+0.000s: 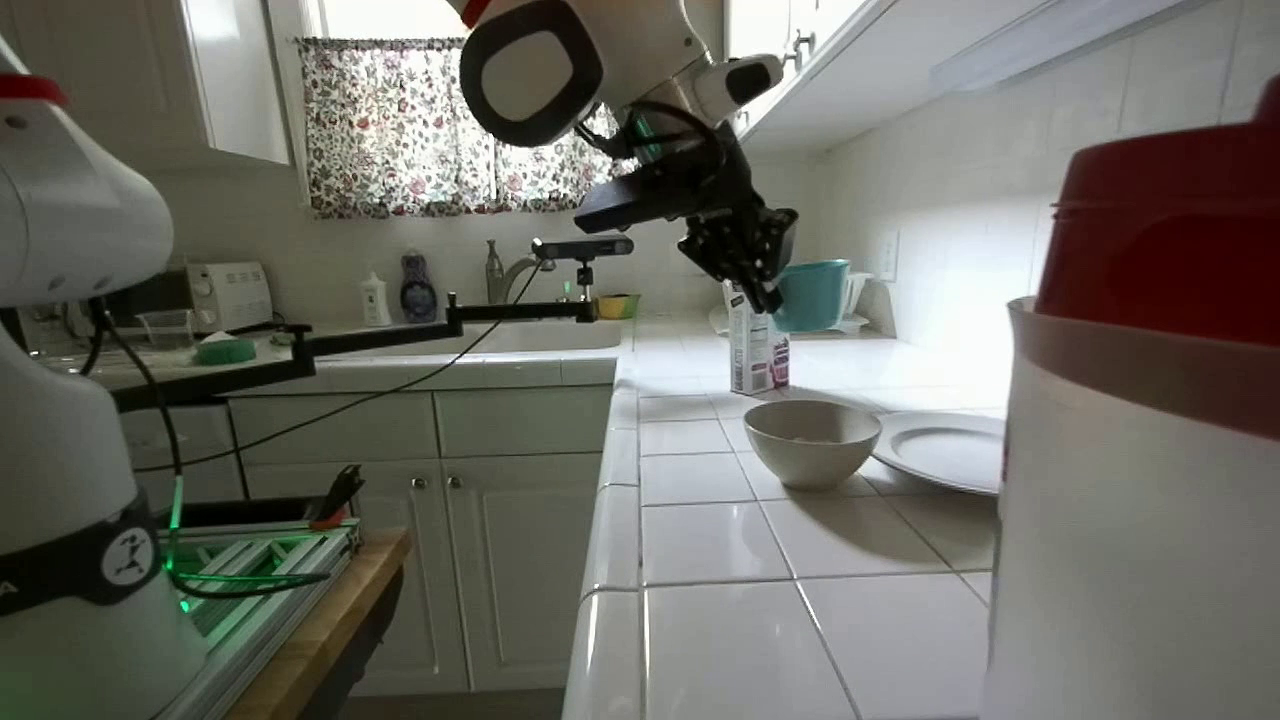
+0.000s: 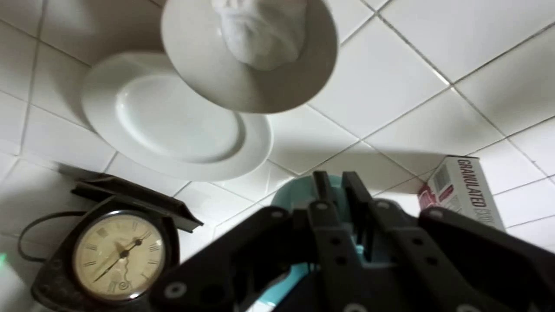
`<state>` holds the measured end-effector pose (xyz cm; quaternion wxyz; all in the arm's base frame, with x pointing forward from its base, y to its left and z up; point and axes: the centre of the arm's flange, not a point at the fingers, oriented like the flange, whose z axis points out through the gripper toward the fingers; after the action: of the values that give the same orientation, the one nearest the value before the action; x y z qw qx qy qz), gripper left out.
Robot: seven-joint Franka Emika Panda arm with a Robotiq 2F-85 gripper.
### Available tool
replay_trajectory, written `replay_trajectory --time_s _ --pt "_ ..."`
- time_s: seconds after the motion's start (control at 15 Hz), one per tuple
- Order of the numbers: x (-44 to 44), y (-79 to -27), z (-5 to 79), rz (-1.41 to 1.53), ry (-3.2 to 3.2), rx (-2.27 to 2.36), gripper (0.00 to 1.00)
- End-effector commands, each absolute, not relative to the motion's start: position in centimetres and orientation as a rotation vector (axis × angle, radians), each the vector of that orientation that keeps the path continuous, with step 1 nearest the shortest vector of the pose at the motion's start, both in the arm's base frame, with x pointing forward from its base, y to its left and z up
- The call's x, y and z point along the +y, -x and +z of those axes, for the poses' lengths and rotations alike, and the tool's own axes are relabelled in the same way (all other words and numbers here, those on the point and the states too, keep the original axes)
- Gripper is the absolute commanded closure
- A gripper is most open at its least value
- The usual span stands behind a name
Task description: Move the cup and bowl
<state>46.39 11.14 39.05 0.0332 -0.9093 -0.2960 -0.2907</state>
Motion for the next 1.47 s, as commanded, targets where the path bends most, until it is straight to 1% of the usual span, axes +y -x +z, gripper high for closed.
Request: replay_trajectory --time_s 0.0,0.33,0.67,1.0,1.4 --pt "10.2 -44.0 38.1 -0.847 2.729 -1.049 0.97" --pt "10.7 -42.2 35.0 -0.724 2.658 -1.192 0.97" --pt "11.5 -41.1 31.8 -0.667 2.631 -1.260 0.97" --pt "11.5 -41.3 28.9 -0.610 2.631 -1.256 0.97" --pt "10.6 -42.1 27.9 -0.610 2.665 -1.206 0.97"
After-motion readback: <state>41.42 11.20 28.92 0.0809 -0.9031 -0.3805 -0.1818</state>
